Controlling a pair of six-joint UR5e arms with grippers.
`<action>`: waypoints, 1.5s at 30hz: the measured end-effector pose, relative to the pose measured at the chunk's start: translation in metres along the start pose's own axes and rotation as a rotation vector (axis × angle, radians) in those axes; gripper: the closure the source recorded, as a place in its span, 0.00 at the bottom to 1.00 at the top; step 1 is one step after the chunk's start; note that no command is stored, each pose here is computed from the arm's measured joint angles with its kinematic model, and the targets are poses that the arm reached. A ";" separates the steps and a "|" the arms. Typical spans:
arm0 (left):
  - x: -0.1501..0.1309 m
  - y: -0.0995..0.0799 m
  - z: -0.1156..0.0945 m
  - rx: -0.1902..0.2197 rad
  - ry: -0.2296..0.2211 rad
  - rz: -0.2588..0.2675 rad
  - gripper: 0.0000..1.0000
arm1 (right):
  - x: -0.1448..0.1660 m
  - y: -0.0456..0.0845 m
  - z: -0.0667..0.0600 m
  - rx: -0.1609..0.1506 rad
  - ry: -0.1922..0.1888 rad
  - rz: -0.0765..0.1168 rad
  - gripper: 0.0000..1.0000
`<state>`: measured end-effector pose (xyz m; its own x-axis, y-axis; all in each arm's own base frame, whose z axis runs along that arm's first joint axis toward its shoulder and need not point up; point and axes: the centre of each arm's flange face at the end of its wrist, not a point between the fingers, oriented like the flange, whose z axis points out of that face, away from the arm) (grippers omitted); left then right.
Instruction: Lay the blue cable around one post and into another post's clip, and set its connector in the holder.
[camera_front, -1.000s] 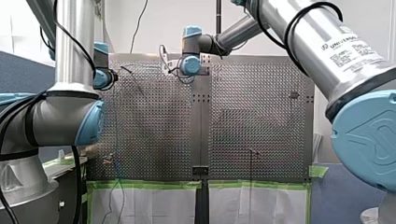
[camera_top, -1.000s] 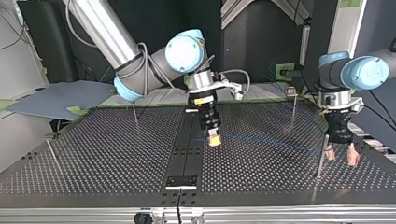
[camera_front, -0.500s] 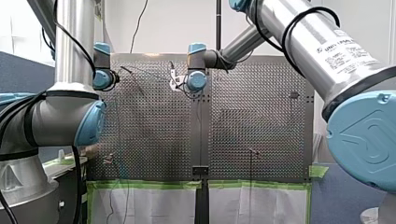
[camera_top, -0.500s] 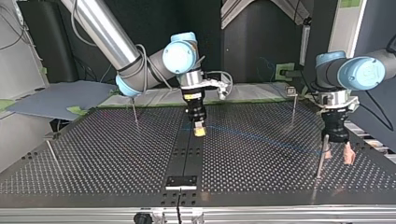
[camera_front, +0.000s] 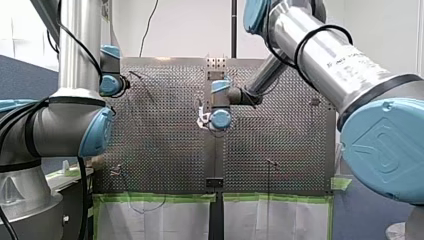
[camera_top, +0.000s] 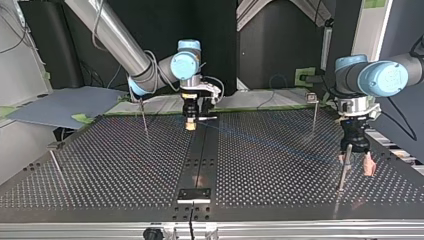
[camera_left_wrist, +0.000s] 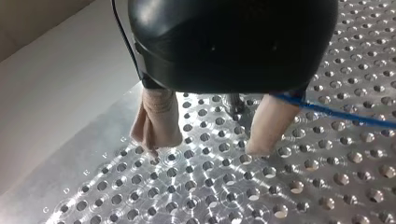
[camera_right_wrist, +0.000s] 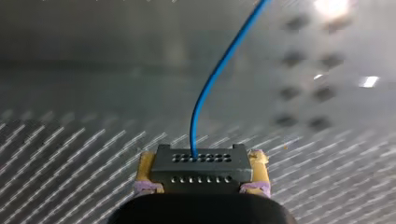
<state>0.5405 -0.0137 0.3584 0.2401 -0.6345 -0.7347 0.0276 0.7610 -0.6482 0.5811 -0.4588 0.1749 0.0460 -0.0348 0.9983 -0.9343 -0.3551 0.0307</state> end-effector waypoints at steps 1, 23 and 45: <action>0.000 0.000 0.000 0.000 0.000 -0.001 0.00 | -0.011 0.007 0.002 -0.012 -0.009 -0.001 1.00; 0.003 -0.004 -0.001 0.006 0.003 -0.007 0.00 | -0.234 0.077 -0.045 -0.196 -0.202 0.029 1.00; 0.005 -0.006 -0.001 0.011 0.010 -0.012 0.00 | -0.405 0.182 -0.136 -0.230 -0.422 0.067 1.00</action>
<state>0.5404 -0.0213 0.3583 0.2302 -0.6447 -0.7289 0.0409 0.7548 -0.6547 0.3443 -0.3824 -0.2177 0.0778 -0.4433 0.8930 -0.9919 -0.1249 0.0243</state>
